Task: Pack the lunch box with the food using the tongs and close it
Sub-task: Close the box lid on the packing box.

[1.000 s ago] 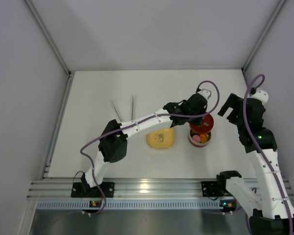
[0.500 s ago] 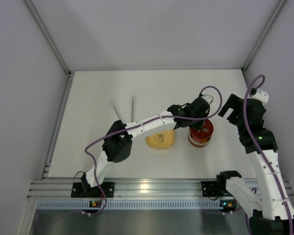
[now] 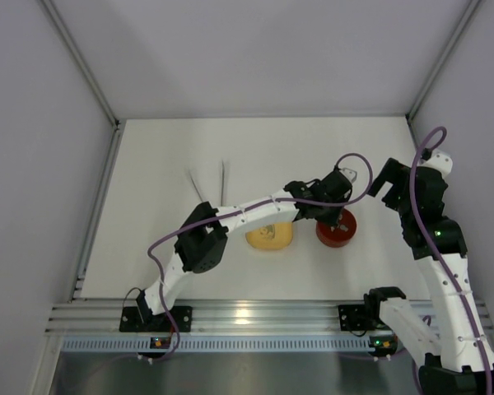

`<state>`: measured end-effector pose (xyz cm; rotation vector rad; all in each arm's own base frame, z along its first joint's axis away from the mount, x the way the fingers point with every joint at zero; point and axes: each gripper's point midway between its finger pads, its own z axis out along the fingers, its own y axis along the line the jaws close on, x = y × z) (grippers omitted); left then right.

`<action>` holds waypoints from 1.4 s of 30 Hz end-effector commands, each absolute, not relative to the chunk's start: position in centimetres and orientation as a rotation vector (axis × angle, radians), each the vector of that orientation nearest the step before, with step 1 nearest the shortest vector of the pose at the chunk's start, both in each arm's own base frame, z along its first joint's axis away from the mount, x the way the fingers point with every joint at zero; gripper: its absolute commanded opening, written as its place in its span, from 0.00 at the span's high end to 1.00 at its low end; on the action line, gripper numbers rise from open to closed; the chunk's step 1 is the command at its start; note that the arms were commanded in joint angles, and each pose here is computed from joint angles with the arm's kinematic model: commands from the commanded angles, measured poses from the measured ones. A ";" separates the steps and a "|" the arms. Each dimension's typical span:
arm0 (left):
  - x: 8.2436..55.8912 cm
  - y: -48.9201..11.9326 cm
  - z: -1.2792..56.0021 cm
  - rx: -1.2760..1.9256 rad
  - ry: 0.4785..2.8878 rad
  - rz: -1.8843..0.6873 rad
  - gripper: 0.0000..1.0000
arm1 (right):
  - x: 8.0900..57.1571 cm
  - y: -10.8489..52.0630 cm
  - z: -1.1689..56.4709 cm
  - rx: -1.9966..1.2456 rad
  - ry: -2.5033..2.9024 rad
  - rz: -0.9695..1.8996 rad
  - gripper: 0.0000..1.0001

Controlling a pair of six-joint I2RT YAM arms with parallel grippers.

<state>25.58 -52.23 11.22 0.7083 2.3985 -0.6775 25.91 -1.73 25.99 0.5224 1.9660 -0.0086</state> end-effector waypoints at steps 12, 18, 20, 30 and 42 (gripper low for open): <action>26.0 -53.5 10.0 0.686 2.389 -0.713 1.00 | 25.6 -2.2 26.7 0.518 1.946 -0.024 0.00; 27.1 -52.7 9.5 0.631 2.400 -0.674 1.00 | 25.6 -2.2 26.6 0.514 1.951 -0.026 0.00; 27.2 -52.6 9.4 0.626 2.402 -0.671 1.00 | 25.6 -2.2 26.5 0.512 1.954 -0.026 0.01; 27.3 -51.8 6.5 0.603 2.472 -0.642 0.97 | 25.7 -2.0 26.0 0.506 1.971 -0.022 0.00; 27.0 -51.0 3.5 0.580 2.547 -0.648 0.92 | 25.7 -1.8 25.2 0.504 1.993 -0.016 0.01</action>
